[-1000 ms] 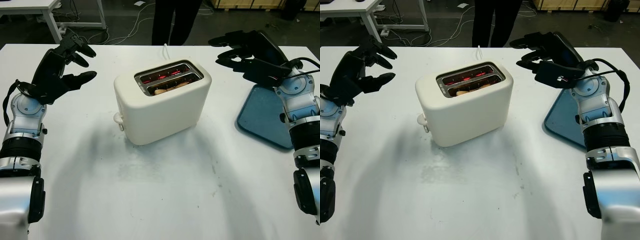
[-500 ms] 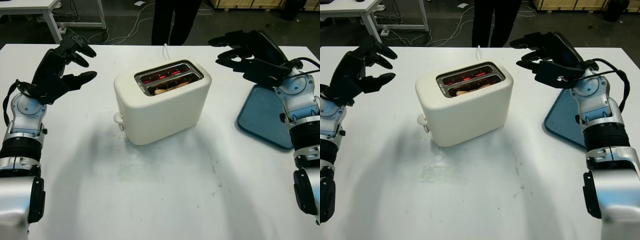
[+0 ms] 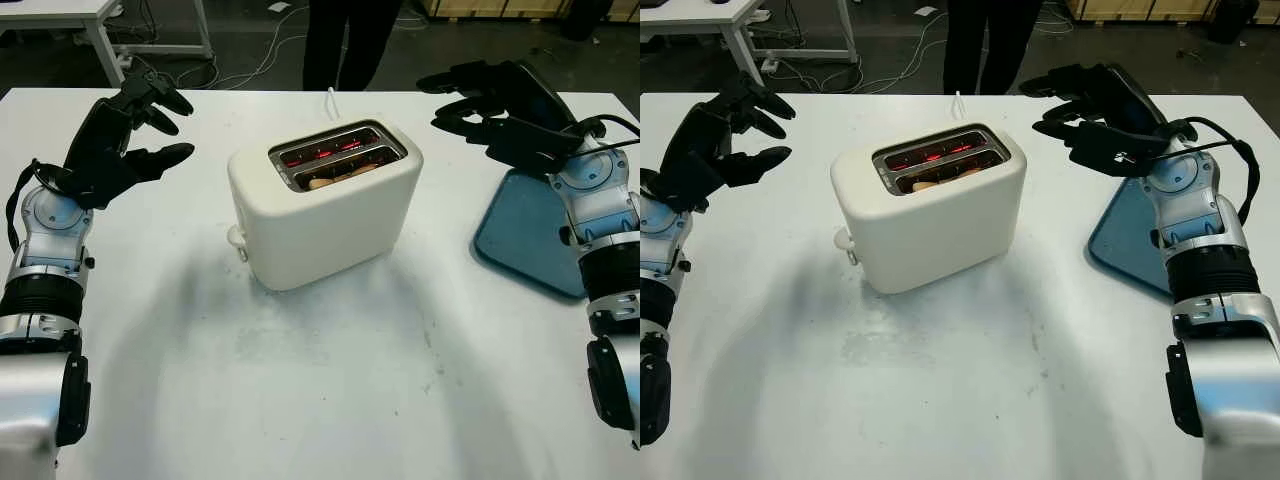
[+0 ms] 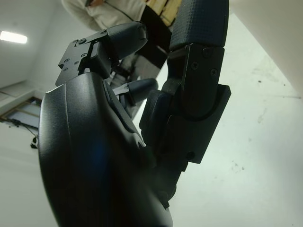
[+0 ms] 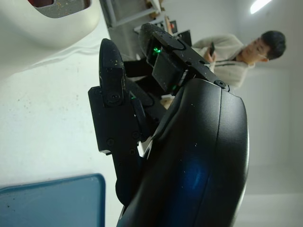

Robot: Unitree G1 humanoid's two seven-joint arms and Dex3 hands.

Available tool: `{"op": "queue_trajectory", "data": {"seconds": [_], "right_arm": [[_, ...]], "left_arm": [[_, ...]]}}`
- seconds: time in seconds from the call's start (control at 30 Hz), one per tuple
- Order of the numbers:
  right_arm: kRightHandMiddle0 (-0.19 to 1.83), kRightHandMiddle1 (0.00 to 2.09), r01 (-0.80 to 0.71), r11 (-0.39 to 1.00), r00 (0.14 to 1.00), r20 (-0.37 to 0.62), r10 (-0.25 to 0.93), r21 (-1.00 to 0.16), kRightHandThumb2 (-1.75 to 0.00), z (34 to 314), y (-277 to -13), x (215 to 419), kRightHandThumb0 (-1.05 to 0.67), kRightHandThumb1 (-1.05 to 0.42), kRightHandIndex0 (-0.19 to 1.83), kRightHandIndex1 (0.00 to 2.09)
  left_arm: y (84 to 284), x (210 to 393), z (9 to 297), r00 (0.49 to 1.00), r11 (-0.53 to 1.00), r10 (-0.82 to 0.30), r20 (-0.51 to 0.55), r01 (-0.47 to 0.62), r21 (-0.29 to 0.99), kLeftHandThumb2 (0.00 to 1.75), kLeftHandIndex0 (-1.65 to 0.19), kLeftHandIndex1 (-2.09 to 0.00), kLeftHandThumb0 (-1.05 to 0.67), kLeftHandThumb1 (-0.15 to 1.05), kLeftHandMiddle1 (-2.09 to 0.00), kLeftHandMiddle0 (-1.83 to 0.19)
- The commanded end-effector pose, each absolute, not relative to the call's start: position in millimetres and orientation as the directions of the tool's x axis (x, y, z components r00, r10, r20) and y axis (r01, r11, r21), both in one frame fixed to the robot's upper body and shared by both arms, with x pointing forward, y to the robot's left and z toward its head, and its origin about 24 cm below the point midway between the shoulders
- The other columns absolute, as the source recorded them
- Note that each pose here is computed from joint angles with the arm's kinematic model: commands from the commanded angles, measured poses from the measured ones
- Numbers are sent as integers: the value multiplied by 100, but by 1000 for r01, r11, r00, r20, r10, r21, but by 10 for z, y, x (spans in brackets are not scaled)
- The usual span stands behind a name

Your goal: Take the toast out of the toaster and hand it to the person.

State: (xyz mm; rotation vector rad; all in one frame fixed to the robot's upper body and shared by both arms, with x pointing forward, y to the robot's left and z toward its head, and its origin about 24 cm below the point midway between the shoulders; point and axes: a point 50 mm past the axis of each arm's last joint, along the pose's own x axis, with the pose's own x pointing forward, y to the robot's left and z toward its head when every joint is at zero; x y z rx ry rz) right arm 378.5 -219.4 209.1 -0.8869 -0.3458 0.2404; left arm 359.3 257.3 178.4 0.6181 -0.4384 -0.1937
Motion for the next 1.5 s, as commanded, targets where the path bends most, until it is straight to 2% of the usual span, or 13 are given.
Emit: {"op": "queue_trajectory", "data": {"seconds": [0.0, 1.47], "right_arm": [[77, 0, -51, 610, 910, 216, 355, -790, -24, 2143, -2192, 3782, -41, -92, 94, 0], [77, 0, -54, 615, 912, 213, 351, -786, -24, 2134, -2195, 3781, -41, -92, 94, 0]], "left_arm": [[2565, 3601, 1850, 881, 800, -304, 362, 30, 600, 27, -9, -149, -105, 92, -164, -5], [2566, 3601, 1842, 882, 800, -301, 361, 28, 599, 27, -8, -151, -105, 92, -165, -4]]}}
